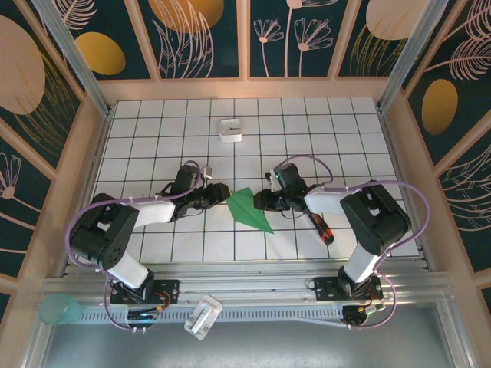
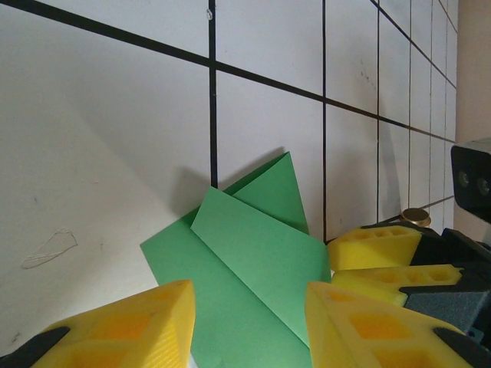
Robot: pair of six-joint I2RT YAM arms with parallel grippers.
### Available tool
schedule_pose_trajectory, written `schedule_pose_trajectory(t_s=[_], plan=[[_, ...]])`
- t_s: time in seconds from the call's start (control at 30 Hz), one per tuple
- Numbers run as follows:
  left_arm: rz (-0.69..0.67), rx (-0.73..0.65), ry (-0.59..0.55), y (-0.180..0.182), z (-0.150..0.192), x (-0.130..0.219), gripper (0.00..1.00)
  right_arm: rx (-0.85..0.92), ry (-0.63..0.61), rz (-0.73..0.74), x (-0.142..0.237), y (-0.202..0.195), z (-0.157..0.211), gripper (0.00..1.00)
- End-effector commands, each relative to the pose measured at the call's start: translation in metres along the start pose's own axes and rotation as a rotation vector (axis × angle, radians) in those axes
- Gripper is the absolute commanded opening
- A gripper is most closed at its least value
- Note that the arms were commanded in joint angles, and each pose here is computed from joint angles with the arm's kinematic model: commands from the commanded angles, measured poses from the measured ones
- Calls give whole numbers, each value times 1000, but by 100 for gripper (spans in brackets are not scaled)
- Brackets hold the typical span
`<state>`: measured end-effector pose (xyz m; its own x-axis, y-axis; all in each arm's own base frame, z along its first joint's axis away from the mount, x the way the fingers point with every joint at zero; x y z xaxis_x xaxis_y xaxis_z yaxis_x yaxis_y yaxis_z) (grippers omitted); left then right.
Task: Fold a paper plane with a square sheet of paper (pick it up from the middle)
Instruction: Turn over the paper at the center of the table.
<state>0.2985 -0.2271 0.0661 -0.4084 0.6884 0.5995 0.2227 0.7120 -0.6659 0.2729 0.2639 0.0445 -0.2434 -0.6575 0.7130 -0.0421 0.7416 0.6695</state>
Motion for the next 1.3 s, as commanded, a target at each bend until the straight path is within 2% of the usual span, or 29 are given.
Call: schedule_pose_trajectory(t_s=[0.0, 0.53, 0.77, 0.93, 1.27], plan=[[8, 6, 3, 2, 3, -3, 43, 40, -2, -46, -5, 10, -5, 36], [-3, 15, 22, 7, 7, -7, 42, 54, 22, -87, -14, 20, -5, 19], [-7, 21, 37, 10, 10, -10, 42, 66, 37, -78, -17, 19, -2, 25], [-7, 27, 52, 13, 14, -14, 42, 99, 23, 17, -21, 7, -6, 30], [-1, 17, 76, 15, 16, -20, 41, 104, 112, -77, -26, 23, 10, 33]])
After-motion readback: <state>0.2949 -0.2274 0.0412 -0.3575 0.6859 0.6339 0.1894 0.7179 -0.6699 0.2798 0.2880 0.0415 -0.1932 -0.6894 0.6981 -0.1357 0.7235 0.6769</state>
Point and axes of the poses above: each hand's point on the last joint's axis, 136 mm out from that joint toward the fingers, its own x axis back along the fingers, its own y axis along the line the jaws close on, z = x × y, the point moved 2 cm from there along x, back along the fingers, and after that the axes turned 14 degrees about -x, right-handed, at the moved point
